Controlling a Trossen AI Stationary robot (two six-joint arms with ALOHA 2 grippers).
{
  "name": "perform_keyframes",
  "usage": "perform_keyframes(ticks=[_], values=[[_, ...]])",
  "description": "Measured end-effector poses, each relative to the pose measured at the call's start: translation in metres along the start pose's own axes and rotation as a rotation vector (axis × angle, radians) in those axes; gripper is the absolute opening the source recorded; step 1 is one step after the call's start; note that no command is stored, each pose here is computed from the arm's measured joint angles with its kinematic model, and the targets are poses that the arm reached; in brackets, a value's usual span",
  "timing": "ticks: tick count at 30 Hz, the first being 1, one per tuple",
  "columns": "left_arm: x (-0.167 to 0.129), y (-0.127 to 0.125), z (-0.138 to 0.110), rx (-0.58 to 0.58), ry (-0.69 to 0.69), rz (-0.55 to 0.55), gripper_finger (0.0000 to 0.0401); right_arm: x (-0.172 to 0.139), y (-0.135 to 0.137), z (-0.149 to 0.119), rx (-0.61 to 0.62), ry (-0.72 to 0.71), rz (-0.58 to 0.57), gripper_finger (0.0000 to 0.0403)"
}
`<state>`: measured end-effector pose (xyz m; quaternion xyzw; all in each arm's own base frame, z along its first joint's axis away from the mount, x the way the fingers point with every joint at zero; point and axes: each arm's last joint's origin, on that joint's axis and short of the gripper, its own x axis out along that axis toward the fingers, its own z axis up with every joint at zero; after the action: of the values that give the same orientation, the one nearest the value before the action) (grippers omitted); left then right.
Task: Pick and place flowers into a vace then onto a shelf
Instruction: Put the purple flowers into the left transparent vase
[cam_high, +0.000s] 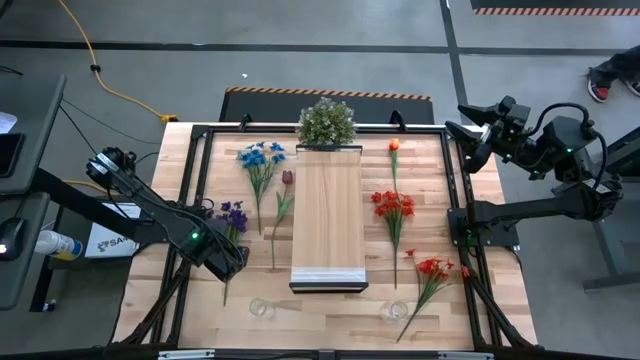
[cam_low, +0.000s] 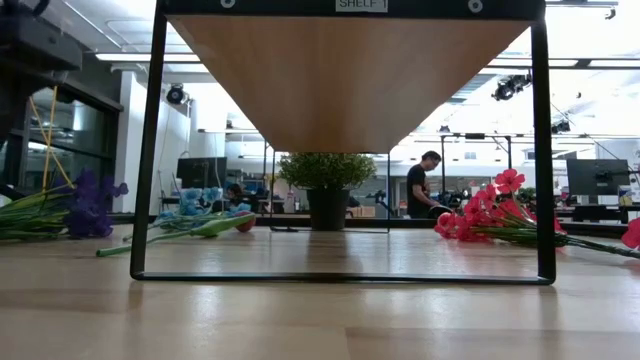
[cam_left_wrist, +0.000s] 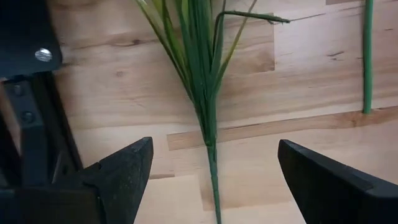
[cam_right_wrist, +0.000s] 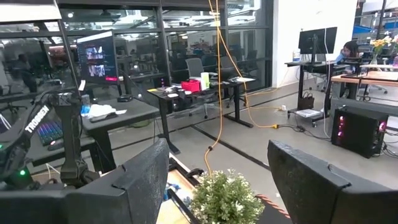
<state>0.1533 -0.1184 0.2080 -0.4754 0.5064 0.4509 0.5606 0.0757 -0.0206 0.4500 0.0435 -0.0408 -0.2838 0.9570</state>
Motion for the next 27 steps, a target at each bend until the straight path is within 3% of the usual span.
perform_keyframes(ticks=[27], values=[[0.054,0.018,0.006,-0.003,0.025,-0.022,0.0378,0.0,0.001,0.0,0.056,0.004,0.034,0.0262]])
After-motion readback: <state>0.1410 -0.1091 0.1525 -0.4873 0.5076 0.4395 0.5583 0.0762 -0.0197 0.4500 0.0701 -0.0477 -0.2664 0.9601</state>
